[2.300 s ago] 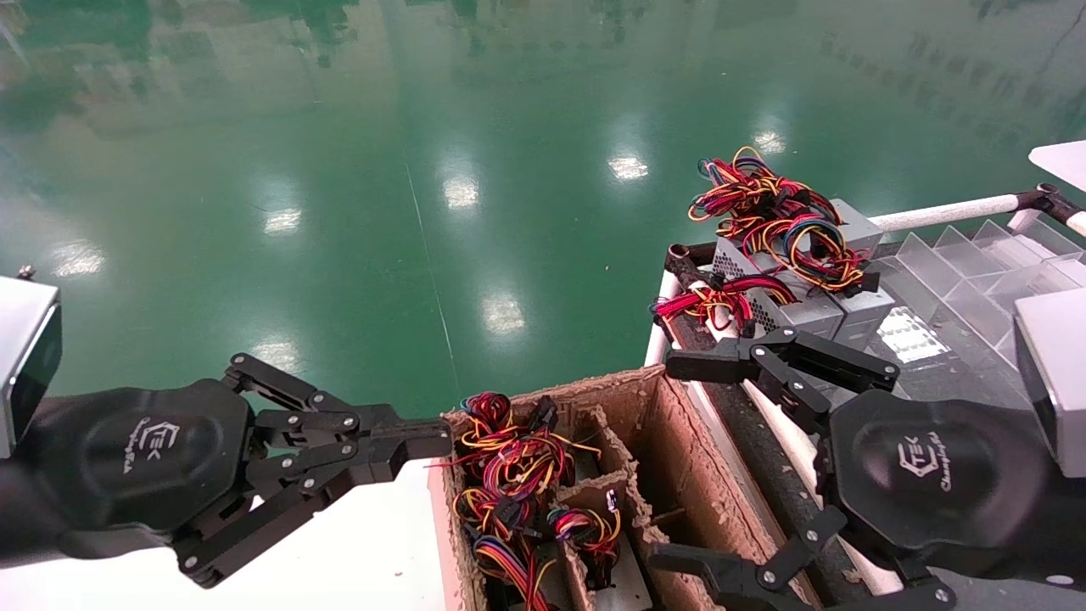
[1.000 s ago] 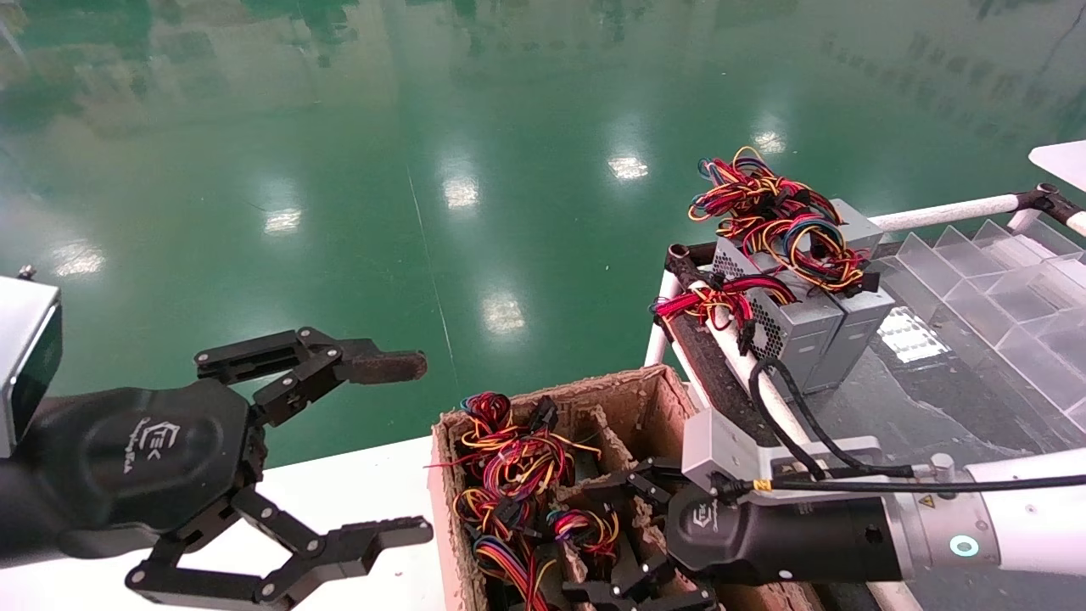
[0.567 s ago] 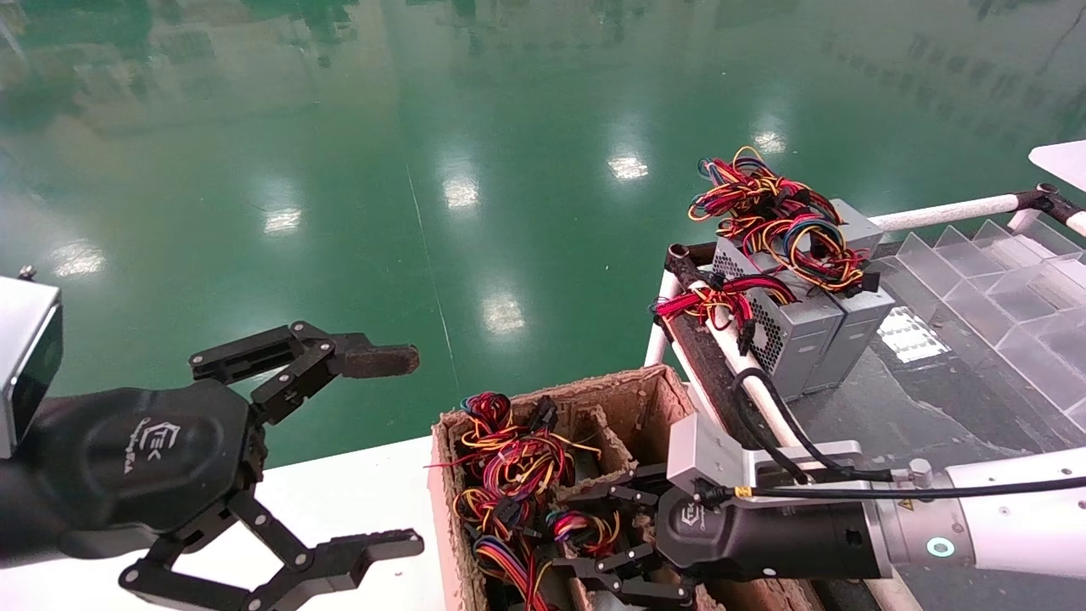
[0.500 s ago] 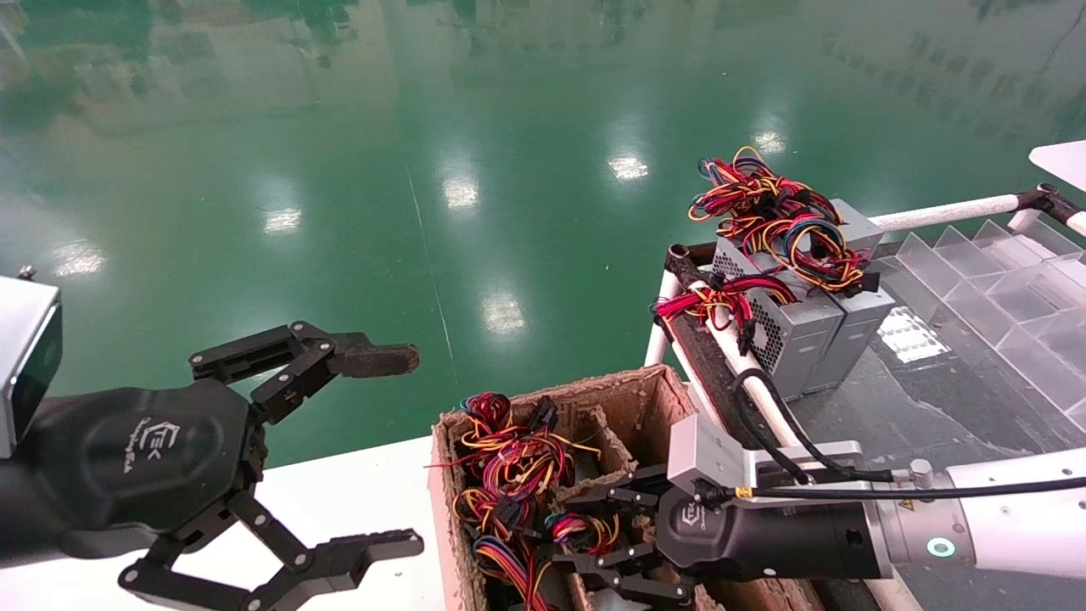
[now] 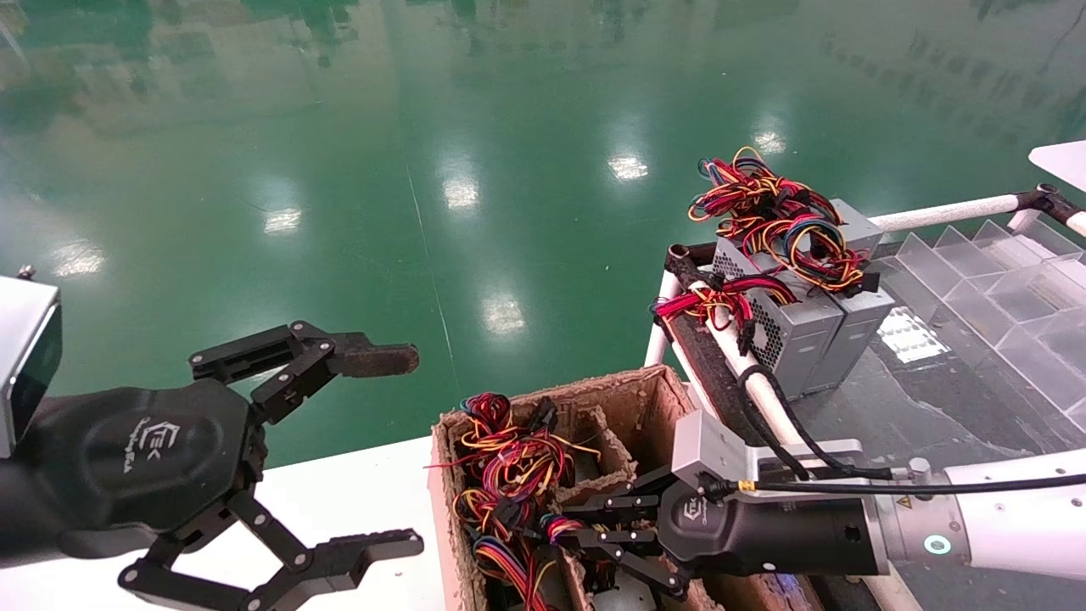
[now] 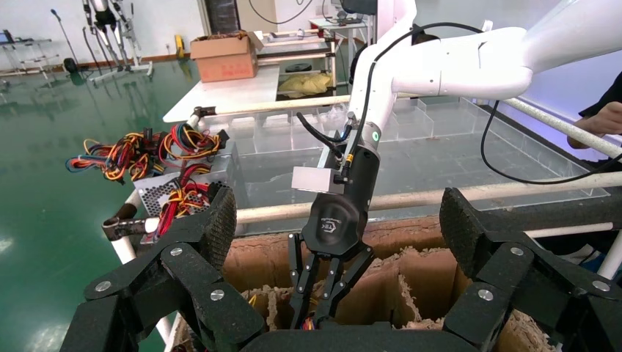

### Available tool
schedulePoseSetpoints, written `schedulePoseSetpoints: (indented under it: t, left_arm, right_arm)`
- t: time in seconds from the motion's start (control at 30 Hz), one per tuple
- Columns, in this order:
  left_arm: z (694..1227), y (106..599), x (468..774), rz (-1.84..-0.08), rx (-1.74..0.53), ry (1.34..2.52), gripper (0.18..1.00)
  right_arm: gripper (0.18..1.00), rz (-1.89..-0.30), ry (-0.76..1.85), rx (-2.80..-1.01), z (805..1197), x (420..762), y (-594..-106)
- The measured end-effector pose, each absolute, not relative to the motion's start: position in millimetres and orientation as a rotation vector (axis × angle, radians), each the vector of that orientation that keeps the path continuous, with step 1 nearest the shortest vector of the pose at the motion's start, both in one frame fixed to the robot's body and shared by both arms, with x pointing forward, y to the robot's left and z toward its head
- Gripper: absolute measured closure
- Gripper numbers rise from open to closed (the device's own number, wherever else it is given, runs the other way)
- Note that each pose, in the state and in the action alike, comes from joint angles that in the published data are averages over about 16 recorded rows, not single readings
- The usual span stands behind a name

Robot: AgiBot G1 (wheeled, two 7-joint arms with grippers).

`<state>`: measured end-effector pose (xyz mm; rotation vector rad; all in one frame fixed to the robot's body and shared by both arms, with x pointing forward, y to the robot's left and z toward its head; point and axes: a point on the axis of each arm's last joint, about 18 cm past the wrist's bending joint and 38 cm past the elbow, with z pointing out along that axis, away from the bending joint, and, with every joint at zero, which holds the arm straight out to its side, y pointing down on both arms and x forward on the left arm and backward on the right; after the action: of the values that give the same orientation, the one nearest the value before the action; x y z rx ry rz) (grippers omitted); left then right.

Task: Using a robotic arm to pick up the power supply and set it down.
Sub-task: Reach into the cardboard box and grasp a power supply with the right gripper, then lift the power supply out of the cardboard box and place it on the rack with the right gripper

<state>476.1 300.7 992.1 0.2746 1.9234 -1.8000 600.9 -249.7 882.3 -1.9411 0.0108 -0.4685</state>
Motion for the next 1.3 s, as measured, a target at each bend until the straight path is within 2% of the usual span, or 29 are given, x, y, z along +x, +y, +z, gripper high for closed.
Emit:
schedulePoseSetpoints:
  t: [0.2, 0.4, 0.97, 1.3]
  left_arm:
    - [992.1, 300.7, 476.1, -1.800, 0.275, 1.923, 0.184]
    - [992.1, 300.7, 476.1, -1.800, 0.275, 1.923, 0.184]
    - [992.1, 300.7, 476.1, -1.800, 0.275, 1.923, 0.184]
    - [992.1, 300.7, 476.1, -1.800, 0.275, 1.923, 0.184]
  right_arm:
    - [0.897, -0.483, 0.001, -1.889, 892.1, 595.7, -259.8]
    - [0.906, -0.520, -0.021, -1.795, 916.8, 580.6, -280.8]
    - [0.911, -0.650, -0.092, -1.397, 1037.6, 509.0, -362.6]
    - [0.915, -0.743, -0.040, -1.367, 1059.8, 489.5, -405.8]
